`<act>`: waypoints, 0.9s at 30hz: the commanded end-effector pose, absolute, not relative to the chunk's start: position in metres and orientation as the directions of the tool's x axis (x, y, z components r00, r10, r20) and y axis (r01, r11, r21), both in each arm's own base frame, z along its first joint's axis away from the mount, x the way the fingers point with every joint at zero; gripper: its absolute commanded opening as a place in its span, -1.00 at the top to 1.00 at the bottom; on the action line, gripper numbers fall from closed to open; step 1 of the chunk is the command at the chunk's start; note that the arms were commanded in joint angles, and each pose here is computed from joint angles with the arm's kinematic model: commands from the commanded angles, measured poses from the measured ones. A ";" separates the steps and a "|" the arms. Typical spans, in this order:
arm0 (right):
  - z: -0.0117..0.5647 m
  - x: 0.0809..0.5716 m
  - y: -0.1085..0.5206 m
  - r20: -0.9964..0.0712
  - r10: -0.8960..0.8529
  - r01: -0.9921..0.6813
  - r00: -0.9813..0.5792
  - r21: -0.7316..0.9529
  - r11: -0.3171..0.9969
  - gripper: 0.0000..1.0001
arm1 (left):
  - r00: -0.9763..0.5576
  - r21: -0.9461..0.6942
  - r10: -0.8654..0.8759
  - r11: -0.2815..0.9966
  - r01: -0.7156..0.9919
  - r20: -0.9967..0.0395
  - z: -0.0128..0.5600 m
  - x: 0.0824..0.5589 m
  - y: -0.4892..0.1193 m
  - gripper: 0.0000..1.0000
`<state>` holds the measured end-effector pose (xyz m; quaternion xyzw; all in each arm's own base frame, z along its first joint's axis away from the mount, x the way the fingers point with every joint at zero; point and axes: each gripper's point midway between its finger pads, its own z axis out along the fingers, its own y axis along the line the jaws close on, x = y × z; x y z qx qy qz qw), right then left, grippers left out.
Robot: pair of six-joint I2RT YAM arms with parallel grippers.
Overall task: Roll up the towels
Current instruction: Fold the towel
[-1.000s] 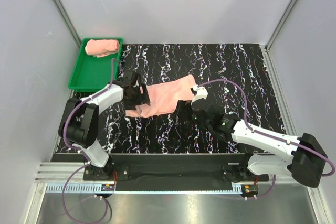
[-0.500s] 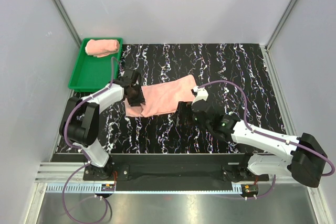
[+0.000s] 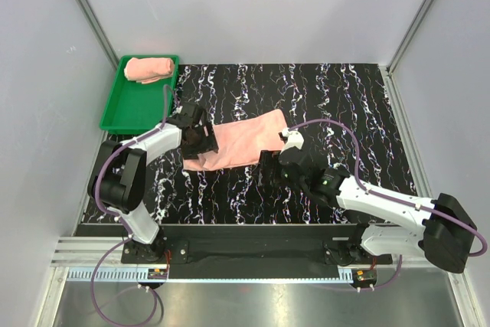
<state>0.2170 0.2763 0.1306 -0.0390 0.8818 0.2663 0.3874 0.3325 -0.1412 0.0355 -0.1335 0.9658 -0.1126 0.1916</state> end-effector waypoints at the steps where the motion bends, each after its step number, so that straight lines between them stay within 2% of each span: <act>1: 0.133 0.224 0.274 -0.716 0.164 -0.251 -0.678 0.436 0.864 -0.99 | -0.863 -0.250 -0.310 0.942 -0.223 -0.399 0.041 0.339 -0.132 -0.58; 5: 0.131 0.224 0.275 -0.714 0.162 -0.252 -0.682 0.437 0.863 -0.99 | -0.865 -0.246 -0.312 0.942 -0.228 -0.393 0.038 0.335 -0.130 -0.54; 10: 0.130 0.225 0.276 -0.712 0.162 -0.249 -0.684 0.435 0.865 -0.99 | -0.867 -0.261 -0.318 0.938 -0.228 -0.384 0.031 0.335 -0.133 -0.29; 14: 0.127 0.225 0.276 -0.706 0.163 -0.242 -0.689 0.437 0.866 -0.99 | -0.869 -0.281 -0.323 0.933 -0.225 -0.375 0.028 0.335 -0.137 0.16; 17: 0.124 0.224 0.276 -0.702 0.161 -0.238 -0.693 0.435 0.868 -0.98 | -0.869 -0.290 -0.315 0.934 -0.211 -0.382 0.031 0.337 -0.139 0.60; 18: 0.124 0.224 0.276 -0.702 0.160 -0.239 -0.694 0.434 0.869 -0.99 | -0.867 -0.294 -0.314 0.933 -0.207 -0.386 0.033 0.338 -0.140 0.80; 20: 0.123 0.224 0.275 -0.702 0.162 -0.234 -0.693 0.432 0.871 -0.98 | -0.866 -0.292 -0.313 0.934 -0.206 -0.390 0.037 0.340 -0.140 1.00; 25: 0.127 0.226 0.267 -0.714 0.168 -0.219 -0.680 0.416 0.883 -0.99 | -0.865 -0.272 -0.287 0.945 -0.184 -0.411 0.059 0.344 -0.141 1.00; 26: 0.127 0.226 0.266 -0.716 0.168 -0.217 -0.677 0.413 0.884 -0.99 | -0.845 -0.247 -0.289 0.949 -0.193 -0.449 0.071 0.354 -0.137 0.92; 27: 0.130 0.225 0.265 -0.718 0.171 -0.218 -0.675 0.415 0.883 -0.99 | -0.844 -0.237 -0.282 0.953 -0.190 -0.456 0.074 0.355 -0.136 0.70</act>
